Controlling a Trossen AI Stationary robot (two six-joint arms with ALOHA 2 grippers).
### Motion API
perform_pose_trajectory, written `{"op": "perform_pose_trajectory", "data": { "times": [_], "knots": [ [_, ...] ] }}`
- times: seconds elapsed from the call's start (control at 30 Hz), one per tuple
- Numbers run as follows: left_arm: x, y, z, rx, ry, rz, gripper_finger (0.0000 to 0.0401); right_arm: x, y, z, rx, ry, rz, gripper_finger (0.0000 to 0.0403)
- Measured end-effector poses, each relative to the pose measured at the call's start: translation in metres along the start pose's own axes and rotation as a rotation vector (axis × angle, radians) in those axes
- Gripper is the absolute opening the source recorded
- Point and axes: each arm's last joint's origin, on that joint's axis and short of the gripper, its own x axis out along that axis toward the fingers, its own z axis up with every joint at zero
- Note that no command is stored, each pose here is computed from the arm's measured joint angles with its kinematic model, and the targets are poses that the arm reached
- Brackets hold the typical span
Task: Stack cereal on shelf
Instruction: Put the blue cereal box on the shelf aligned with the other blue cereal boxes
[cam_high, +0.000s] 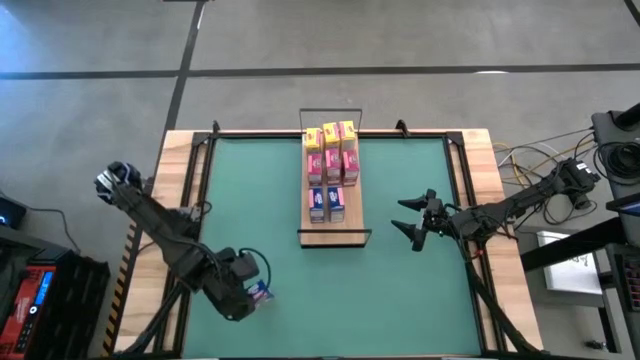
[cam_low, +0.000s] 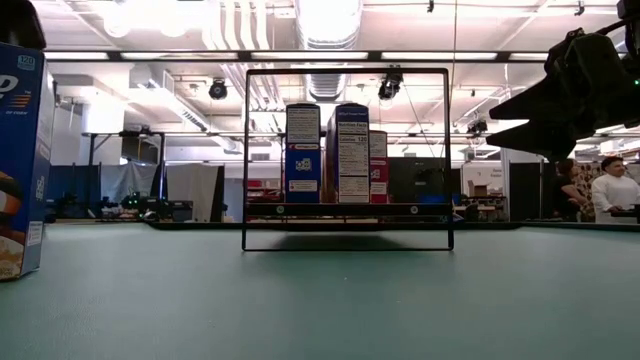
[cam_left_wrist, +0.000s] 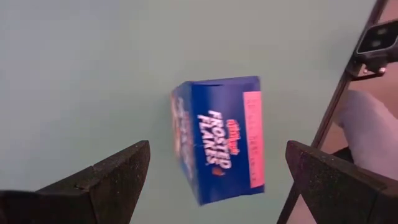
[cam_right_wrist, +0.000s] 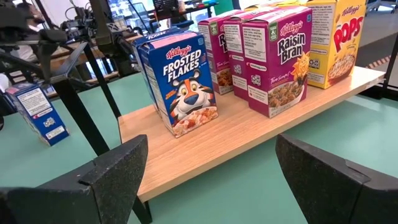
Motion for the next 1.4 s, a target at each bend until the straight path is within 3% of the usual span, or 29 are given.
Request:
{"op": "perform_pose_trajectory", "data": {
  "times": [0.47, 0.97, 1.4],
  "knots": [
    [0.026, -0.009, -0.002, 0.035, -0.015, 0.063, 0.0350, 0.000, 0.000, 0.000, 0.000, 0.000, 0.000, 0.0341],
    [0.032, -0.019, 0.003, 0.015, -0.071, 0.088, 0.0204, 0.000, 0.000, 0.000, 0.000, 0.000, -0.001, 0.0341],
    [0.042, -0.051, 0.026, 0.134, -0.102, 0.177, 0.0186, 0.000, 0.000, 0.000, 0.000, 0.000, -0.001, 0.0341]
  ]
}}
